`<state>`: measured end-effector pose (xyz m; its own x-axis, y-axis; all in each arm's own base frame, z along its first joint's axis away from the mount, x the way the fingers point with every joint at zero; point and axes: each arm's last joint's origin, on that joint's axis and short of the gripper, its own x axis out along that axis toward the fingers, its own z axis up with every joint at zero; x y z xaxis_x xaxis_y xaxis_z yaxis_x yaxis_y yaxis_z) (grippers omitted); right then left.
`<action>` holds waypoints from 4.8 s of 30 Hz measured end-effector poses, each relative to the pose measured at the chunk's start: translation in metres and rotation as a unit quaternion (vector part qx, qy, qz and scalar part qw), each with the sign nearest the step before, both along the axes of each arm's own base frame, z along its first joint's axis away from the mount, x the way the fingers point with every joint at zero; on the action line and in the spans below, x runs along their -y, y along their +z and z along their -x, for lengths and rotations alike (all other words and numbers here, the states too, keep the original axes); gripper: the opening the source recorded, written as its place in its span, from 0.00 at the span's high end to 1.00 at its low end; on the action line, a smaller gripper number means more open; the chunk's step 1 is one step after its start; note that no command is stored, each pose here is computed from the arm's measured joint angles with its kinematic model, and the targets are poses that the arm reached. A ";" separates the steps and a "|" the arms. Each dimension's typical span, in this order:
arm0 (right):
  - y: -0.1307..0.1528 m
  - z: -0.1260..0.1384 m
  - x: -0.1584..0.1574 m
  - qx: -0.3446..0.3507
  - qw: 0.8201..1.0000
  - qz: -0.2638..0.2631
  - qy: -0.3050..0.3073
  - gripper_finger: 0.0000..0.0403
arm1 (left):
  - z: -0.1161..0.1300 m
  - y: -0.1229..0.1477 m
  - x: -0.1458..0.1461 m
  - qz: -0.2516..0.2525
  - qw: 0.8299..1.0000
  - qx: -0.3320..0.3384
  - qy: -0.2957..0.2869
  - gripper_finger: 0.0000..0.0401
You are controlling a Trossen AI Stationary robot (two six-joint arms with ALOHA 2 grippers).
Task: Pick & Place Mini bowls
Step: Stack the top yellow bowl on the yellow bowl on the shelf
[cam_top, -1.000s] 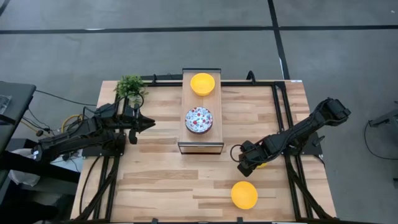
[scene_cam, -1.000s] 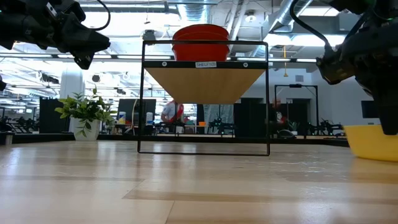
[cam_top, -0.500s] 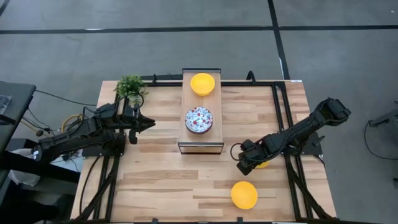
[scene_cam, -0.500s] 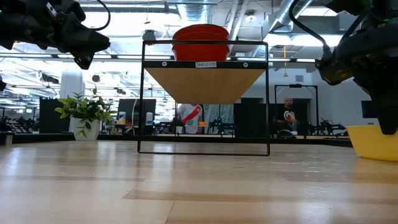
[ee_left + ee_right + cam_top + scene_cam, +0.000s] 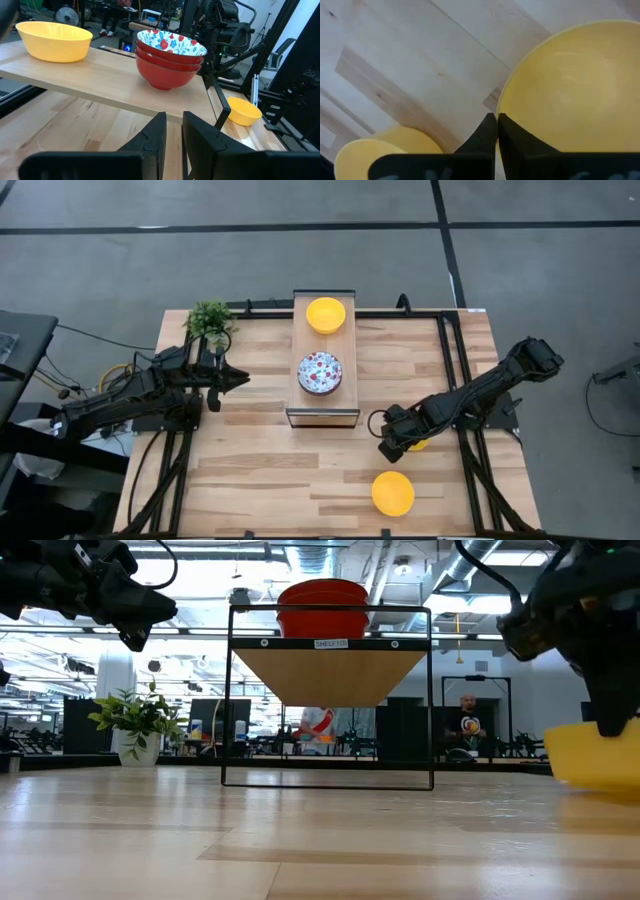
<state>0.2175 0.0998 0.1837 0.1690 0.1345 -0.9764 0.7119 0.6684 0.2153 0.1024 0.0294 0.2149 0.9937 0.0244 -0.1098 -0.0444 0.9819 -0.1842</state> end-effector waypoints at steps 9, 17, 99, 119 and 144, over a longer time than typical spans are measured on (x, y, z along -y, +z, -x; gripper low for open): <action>0.033 -0.007 -0.002 -0.007 1.000 0.009 0.011 1.00 | 0.000 0.000 0.000 0.000 1.000 0.000 0.000 0.84; 0.075 -0.014 0.001 0.003 0.999 0.037 0.006 1.00 | 0.000 0.000 0.000 0.000 1.000 0.000 0.000 0.84; 0.186 -0.174 0.241 0.073 0.888 0.307 0.334 1.00 | -0.005 -0.027 0.001 -0.011 0.997 0.064 -0.049 0.84; 0.169 -0.183 0.238 0.047 0.882 0.284 0.374 1.00 | -0.005 -0.027 0.001 -0.012 0.997 0.066 -0.049 0.84; 0.165 -0.181 0.231 0.037 0.872 0.260 0.414 1.00 | -0.005 -0.027 0.001 -0.016 0.996 0.068 -0.049 0.84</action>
<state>0.3989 -0.1309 0.3485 0.2898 -0.2179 -0.9320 -0.0633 0.9673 -0.2458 0.1077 0.0286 0.1883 0.9971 -0.0714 0.0251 0.0744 0.9859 -0.1498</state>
